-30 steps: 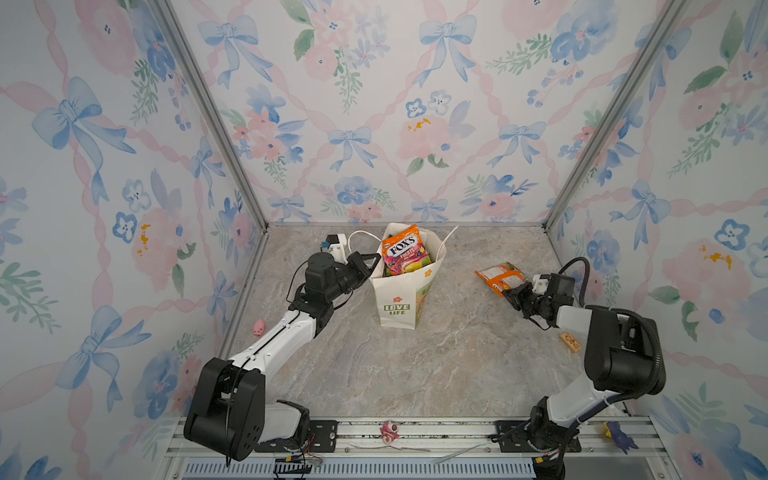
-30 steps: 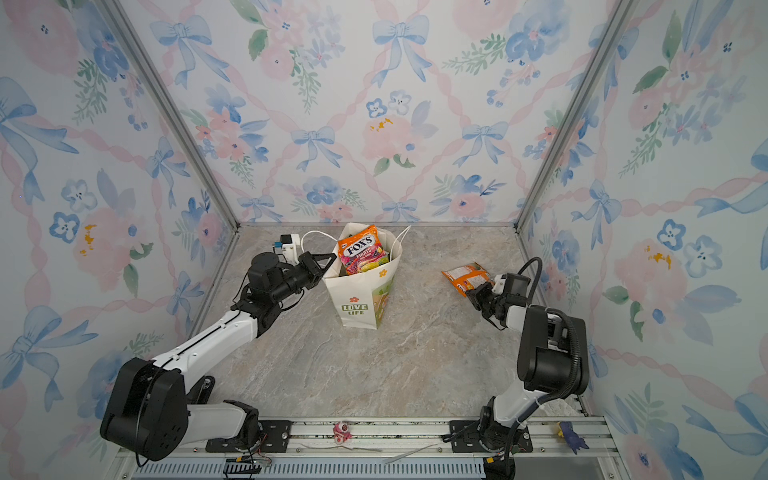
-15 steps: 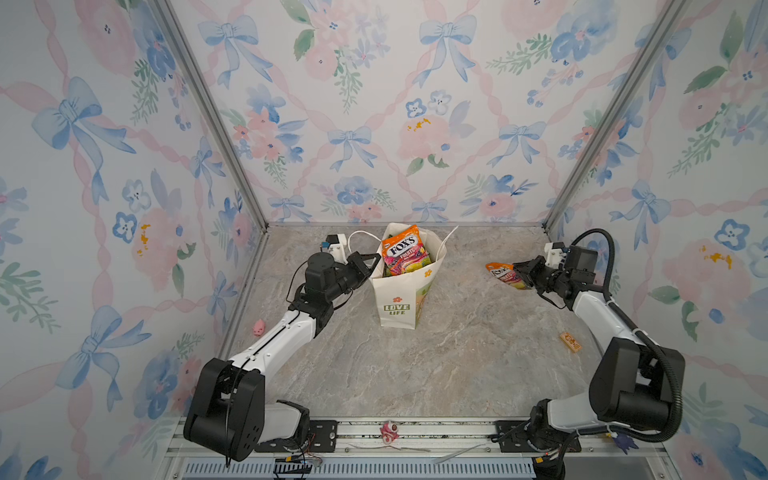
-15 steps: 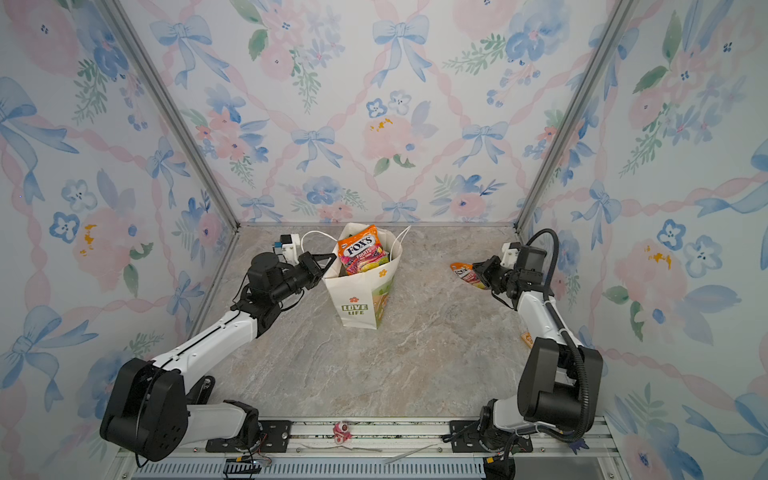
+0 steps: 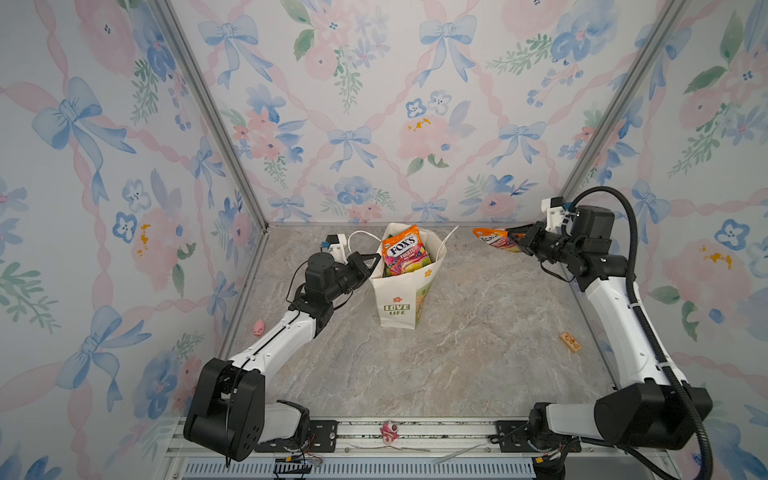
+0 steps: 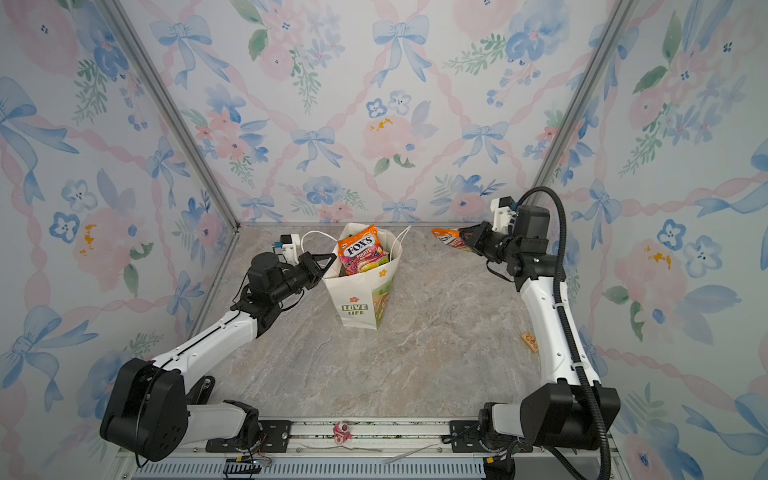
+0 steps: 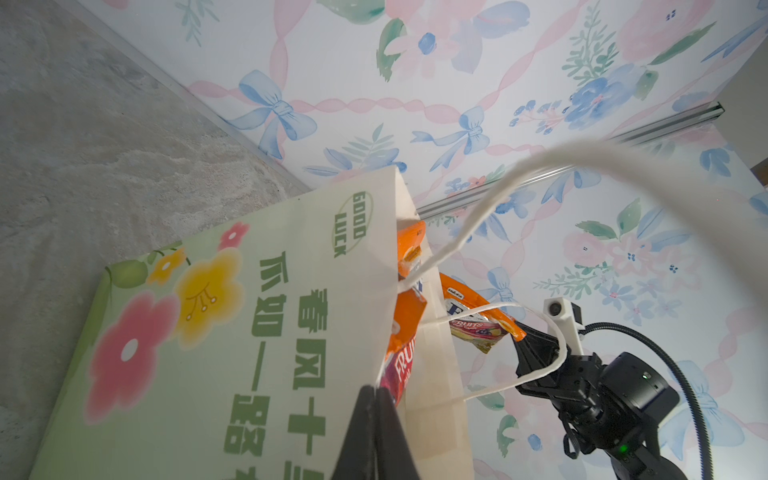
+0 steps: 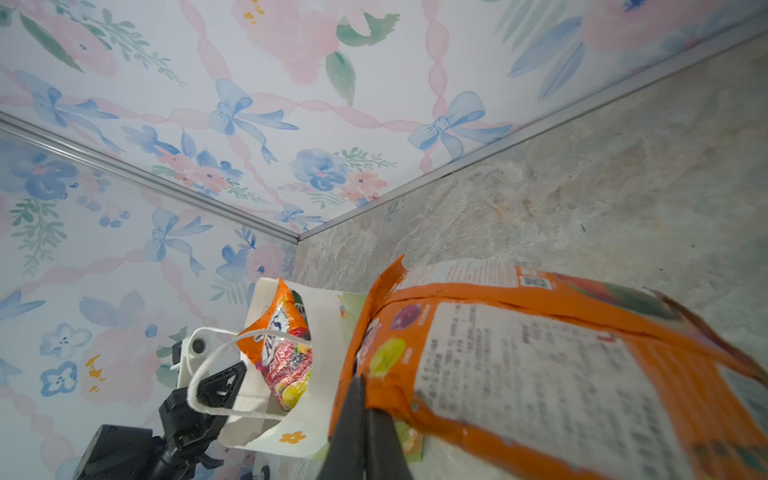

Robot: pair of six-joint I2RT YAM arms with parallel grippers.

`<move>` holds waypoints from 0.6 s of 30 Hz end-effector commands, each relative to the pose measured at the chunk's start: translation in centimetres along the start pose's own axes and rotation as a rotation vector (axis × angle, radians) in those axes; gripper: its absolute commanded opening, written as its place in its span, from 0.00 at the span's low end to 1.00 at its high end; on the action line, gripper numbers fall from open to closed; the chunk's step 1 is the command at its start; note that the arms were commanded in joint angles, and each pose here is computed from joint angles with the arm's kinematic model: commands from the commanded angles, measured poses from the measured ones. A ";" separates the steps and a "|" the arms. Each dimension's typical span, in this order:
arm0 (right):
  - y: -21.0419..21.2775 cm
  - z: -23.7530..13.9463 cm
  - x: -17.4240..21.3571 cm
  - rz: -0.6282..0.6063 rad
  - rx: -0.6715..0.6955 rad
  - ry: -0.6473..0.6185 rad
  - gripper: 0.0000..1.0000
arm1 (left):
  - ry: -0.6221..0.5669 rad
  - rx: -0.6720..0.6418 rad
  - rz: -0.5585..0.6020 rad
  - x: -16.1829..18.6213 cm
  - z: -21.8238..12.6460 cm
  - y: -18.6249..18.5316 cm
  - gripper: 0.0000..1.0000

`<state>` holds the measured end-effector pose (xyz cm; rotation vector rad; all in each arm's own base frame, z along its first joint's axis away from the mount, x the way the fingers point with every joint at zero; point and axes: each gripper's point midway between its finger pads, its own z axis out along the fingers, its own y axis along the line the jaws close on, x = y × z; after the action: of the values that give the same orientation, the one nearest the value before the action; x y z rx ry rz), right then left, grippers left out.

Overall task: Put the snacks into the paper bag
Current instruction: 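Lift the orange packet upward with the right gripper, then carry the orange packet over the bag opening held by the left gripper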

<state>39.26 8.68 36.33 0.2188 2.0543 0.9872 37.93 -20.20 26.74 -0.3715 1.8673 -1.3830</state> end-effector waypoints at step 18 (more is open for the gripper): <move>22.7 -3.7 2.3 -0.429 -0.329 0.030 0.00 | 0.043 0.012 -0.005 0.7 -0.3 -0.1 0.00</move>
<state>30.79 21.63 52.42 -0.3393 1.8231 1.0717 37.85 -20.27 26.74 -0.3655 1.8700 -1.3885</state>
